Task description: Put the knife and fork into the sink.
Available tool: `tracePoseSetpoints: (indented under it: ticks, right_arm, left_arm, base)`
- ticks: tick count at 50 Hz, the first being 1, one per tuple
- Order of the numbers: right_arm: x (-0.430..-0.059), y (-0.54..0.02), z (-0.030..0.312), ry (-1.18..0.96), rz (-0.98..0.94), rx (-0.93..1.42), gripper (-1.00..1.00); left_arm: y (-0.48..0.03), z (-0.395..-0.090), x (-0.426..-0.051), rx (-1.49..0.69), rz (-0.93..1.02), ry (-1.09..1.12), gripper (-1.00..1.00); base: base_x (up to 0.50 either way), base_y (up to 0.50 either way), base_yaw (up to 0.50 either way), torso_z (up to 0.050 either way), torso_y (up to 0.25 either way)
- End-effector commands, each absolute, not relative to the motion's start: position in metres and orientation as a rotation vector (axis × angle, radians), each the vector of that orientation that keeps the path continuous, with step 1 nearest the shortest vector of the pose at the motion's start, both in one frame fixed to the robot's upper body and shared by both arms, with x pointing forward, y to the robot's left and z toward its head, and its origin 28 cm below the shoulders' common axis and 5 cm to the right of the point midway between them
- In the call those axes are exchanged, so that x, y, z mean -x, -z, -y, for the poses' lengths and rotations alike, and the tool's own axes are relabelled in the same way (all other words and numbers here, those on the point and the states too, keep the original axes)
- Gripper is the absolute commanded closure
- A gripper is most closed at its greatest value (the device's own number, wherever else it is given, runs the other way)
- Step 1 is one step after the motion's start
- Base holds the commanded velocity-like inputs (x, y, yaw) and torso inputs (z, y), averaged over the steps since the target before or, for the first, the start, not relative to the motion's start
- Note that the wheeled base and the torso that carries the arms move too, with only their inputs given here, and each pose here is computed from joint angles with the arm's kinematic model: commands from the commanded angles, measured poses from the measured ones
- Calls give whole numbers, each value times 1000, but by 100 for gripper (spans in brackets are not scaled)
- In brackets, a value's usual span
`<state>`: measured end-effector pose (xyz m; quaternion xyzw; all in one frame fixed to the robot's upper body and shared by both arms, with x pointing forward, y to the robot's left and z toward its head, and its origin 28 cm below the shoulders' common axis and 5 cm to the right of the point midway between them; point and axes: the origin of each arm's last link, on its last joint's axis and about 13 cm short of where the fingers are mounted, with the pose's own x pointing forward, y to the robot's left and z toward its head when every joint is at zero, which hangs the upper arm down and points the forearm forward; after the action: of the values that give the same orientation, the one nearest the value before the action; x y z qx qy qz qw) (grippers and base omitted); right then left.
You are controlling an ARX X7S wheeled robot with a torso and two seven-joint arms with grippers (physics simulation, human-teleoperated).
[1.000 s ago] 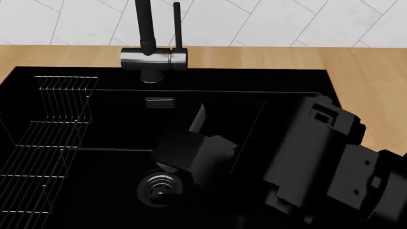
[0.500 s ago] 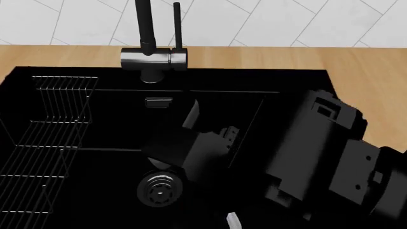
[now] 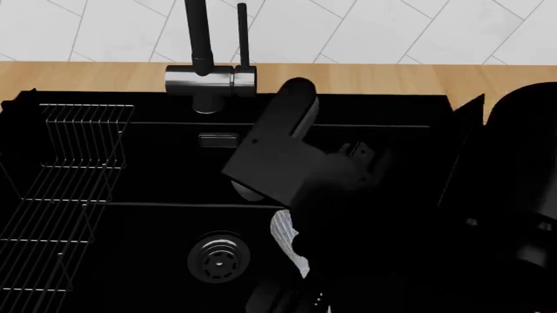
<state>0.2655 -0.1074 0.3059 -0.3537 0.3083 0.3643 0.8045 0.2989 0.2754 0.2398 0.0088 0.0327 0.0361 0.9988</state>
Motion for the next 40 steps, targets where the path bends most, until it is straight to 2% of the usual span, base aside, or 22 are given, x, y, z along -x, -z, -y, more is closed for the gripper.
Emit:
tracePoseSetpoints:
  ticks: [1,11,24,30,40]
  right_arm:
    - [-242,-312,127,-696,-543,662,-100]
    - [-226,-318,138,-455,-237,497,-100]
    - [-206,-308,128,-66,95,396,-100]
    - [-200,-299,119,-37,200,392,-100]
    - [-184,-274,120,-36,248,381,-100]
  left_arm:
    - [-240,-276,-300,-14,-68,-74,-100]
    - [-240,-276,-300,-12,-71,-76,-100]
    - [-241,-274,-299,-20,-71,-75,-100]
    - [-240,-275,-298,-17,-74,-76,-100]
    - [-241,-275,-297,-15,-71,-79,-100]
  base:
    - [0,0,0,0,0]
    - [0,0,0,0,0]
    - [0,0,0,0,0]
    - [0,0,0,0,0]
    - [0,0,0,0,0]
